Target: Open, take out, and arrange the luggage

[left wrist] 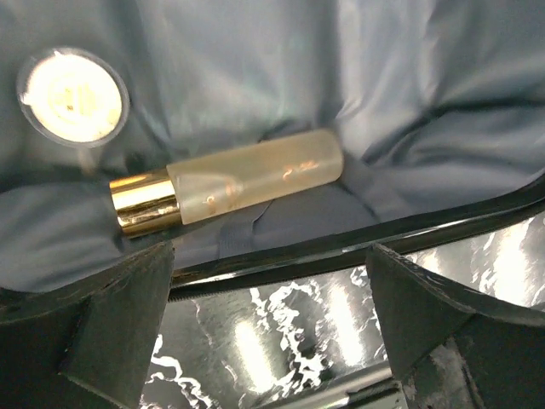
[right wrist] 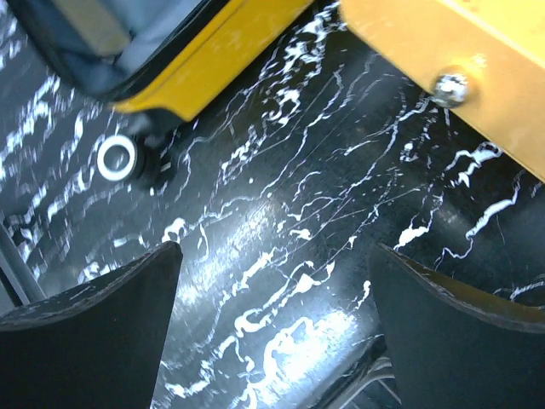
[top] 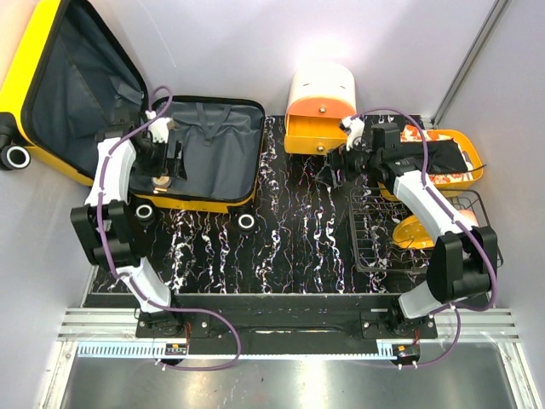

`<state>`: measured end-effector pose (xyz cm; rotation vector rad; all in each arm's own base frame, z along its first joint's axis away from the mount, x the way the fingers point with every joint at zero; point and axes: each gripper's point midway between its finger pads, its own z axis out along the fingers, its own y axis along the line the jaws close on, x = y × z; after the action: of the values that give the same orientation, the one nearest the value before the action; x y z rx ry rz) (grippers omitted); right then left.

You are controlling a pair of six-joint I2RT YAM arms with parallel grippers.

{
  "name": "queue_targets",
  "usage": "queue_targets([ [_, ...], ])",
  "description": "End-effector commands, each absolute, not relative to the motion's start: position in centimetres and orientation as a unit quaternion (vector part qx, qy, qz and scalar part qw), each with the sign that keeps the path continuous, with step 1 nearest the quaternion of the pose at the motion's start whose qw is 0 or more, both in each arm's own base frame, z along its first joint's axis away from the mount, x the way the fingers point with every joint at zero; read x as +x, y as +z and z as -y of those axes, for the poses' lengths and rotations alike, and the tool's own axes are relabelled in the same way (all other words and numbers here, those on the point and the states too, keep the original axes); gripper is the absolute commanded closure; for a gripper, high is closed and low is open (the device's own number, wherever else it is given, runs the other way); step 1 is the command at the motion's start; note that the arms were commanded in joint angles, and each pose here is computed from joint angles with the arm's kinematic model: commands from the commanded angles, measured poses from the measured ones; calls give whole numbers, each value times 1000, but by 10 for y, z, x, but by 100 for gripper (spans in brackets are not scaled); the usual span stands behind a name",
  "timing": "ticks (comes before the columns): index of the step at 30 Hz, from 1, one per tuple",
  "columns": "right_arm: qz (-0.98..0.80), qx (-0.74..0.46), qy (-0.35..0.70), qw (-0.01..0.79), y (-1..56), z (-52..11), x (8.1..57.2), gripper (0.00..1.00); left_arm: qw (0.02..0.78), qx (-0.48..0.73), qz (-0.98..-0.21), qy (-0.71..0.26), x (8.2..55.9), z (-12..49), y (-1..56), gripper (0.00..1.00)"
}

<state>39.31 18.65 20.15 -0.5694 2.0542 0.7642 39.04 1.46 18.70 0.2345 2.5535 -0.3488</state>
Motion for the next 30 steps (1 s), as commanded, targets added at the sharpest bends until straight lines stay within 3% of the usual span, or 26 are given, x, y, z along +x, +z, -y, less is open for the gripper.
queue_targets([
  [1,-760,-395,309,414,195,-192,356,0,196,151,-963,-109,376,-32,163,1],
  [7,-766,-402,296,404,182,-187,357,0,96,186,-975,-67,371,-59,123,6],
  [19,-802,-373,253,391,166,-175,384,0,36,211,-973,-89,388,-46,36,19],
  [26,-789,-393,254,399,168,-174,390,0,69,165,-980,-88,417,-19,10,29],
  [30,-776,-407,268,401,170,-176,388,1,101,156,-976,-111,431,5,23,30],
])
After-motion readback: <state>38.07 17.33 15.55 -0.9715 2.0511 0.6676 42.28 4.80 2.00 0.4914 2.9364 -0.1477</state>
